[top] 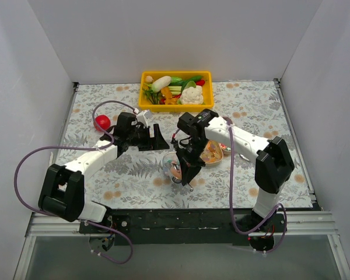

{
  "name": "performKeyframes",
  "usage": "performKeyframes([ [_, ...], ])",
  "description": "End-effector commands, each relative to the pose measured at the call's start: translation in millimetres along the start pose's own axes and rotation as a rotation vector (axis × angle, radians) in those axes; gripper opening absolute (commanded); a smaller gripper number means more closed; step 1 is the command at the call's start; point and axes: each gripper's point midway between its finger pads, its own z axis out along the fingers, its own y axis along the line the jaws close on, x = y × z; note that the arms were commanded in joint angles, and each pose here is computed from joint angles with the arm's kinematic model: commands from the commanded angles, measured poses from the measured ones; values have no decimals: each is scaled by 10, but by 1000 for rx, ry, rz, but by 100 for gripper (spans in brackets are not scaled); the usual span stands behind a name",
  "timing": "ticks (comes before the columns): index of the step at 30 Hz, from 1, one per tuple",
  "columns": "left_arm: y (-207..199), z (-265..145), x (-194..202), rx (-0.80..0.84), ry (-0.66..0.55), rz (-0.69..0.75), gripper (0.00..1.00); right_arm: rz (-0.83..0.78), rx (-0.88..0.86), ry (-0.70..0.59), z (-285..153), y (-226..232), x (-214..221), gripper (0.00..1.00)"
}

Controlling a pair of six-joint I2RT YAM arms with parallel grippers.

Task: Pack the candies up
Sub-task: Place the fake candies in the packing bottle.

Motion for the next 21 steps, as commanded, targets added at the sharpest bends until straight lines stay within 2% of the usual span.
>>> performKeyframes([
  [1,-95,-162,-353,-52,-137,62,81,30,-81,16,-74,50,-64,1],
  [9,-6,-381,-706,-197,-292,83,87,71,-200,44,-155,114,-156,1],
  [14,0,-437,-776,-225,-321,95,90,85,-280,60,-226,252,-186,1],
  [21,-7,-453,-786,-229,-323,93,91,170,-316,92,-222,158,-138,1],
])
